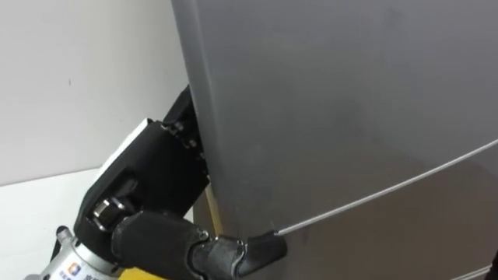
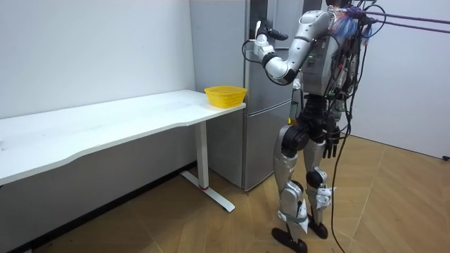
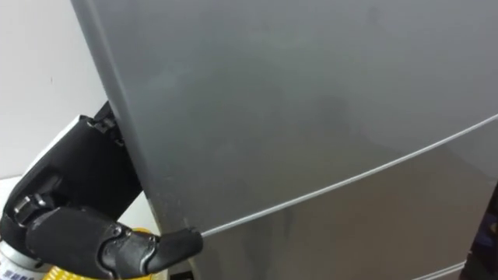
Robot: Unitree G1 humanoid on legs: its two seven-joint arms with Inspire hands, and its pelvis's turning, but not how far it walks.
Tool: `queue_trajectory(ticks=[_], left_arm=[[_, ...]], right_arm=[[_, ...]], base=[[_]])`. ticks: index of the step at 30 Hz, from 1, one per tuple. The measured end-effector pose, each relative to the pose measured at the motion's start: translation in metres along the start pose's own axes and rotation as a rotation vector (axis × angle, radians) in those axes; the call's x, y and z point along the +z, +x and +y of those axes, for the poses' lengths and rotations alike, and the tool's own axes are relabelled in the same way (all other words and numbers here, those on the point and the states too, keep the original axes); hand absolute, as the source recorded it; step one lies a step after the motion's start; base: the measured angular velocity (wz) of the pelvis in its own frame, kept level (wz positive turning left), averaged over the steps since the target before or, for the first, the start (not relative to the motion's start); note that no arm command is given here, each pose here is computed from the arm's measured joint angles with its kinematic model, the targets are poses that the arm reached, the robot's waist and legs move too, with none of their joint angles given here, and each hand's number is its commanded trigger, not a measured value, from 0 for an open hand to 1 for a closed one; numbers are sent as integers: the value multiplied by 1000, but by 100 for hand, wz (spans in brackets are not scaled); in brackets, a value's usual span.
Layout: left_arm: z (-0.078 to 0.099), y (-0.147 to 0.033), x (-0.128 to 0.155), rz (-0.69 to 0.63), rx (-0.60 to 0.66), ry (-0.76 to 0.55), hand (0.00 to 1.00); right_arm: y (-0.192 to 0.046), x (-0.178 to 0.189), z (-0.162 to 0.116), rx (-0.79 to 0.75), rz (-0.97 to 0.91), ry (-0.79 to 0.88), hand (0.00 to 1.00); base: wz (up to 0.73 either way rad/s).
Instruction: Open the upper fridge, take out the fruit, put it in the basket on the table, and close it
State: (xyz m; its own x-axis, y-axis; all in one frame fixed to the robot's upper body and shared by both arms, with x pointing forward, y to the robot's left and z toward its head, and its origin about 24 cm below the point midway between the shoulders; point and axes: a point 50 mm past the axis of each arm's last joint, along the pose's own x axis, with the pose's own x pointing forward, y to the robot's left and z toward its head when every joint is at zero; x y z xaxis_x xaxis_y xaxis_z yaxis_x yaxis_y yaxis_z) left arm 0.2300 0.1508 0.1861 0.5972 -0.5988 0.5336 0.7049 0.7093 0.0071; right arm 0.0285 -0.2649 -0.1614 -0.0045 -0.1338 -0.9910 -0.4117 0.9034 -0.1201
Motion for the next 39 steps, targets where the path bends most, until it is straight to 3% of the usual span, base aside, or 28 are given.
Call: queue_trajectory(ticks=[17, 22, 34, 39], left_arm=[[-15, 9, -4, -1, -96, -29, 0], [-31, 25, -6, -17, -212, -54, 0], [-77, 44, -15, -3, -542, -140, 0], [-82, 46, -15, 1, -610, -143, 0]], right_arm=[[0, -1, -1, 0, 0, -2, 0], [0, -3, -3, 7, 9, -1, 0], [-2, 4, -11, -13, -1, -16, 0], [-2, 5, -11, -12, 1, -30, 0]], base=[[0], [-5], [-6], [-6]])
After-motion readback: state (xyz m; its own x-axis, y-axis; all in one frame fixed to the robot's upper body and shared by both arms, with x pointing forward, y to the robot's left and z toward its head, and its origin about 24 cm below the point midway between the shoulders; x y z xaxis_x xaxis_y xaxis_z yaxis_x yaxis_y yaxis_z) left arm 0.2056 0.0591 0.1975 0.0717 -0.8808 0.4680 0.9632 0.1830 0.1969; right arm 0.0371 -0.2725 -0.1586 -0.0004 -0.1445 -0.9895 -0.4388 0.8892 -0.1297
